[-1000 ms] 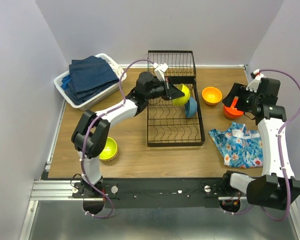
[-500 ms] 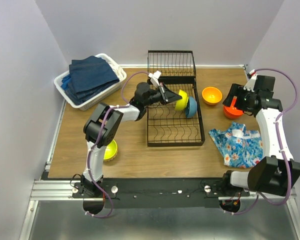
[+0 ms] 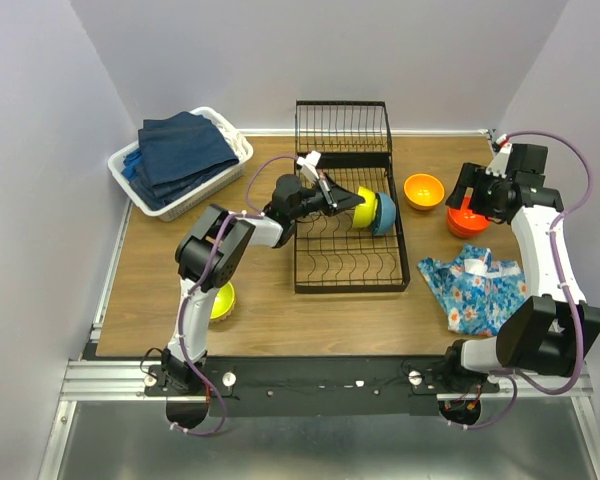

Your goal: Load the bowls into the dish rack

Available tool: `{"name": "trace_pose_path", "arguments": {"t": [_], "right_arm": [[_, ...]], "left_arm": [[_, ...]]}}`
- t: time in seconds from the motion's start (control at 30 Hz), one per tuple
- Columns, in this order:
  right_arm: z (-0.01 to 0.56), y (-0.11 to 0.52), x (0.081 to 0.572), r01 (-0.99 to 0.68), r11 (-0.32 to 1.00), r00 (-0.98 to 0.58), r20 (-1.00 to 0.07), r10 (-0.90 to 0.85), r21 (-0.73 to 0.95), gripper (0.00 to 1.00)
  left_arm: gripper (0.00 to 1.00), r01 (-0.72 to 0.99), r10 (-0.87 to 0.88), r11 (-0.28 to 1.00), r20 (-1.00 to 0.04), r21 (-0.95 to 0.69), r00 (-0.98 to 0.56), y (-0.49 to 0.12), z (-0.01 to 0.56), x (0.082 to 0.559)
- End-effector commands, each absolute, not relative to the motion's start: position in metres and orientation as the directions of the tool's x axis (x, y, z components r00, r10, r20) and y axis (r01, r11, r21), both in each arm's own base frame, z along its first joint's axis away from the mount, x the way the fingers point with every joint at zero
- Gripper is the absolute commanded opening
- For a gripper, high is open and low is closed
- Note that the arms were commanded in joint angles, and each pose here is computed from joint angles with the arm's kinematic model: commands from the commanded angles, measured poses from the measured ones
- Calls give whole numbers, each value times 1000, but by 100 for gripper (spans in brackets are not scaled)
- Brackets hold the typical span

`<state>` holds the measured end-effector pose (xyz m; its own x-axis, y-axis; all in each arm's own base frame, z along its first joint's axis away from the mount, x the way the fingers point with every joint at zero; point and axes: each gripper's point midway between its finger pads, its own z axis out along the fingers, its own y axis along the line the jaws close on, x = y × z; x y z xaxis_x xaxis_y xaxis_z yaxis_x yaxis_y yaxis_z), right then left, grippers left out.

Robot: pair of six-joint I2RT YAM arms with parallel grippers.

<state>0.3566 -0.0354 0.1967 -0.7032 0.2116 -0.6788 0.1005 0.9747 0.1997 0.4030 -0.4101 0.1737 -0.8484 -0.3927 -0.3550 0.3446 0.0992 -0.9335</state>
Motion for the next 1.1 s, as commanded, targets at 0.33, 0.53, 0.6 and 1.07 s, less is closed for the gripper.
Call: {"name": "trace_pose_path", "arguments": {"t": [0.33, 0.53, 0.6, 1.07], "right_arm": [[194, -42, 362, 114, 976, -711, -671, 209, 183, 91], [192, -41, 360, 115, 975, -709, -671, 216, 192, 91], [192, -40, 359, 116, 974, -708, -671, 219, 195, 91], [194, -36, 352, 115, 970, -697, -679, 231, 213, 91]], "left_arm": [[3, 96, -478, 154, -159, -983, -864, -415, 127, 400], [13, 19, -502, 184, -110, -983, -858, -410, 118, 401], [22, -2, -500, 198, -99, -980, -860, -409, 116, 400], [64, 85, -418, 419, -276, -904, -865, -383, 119, 388]]}}
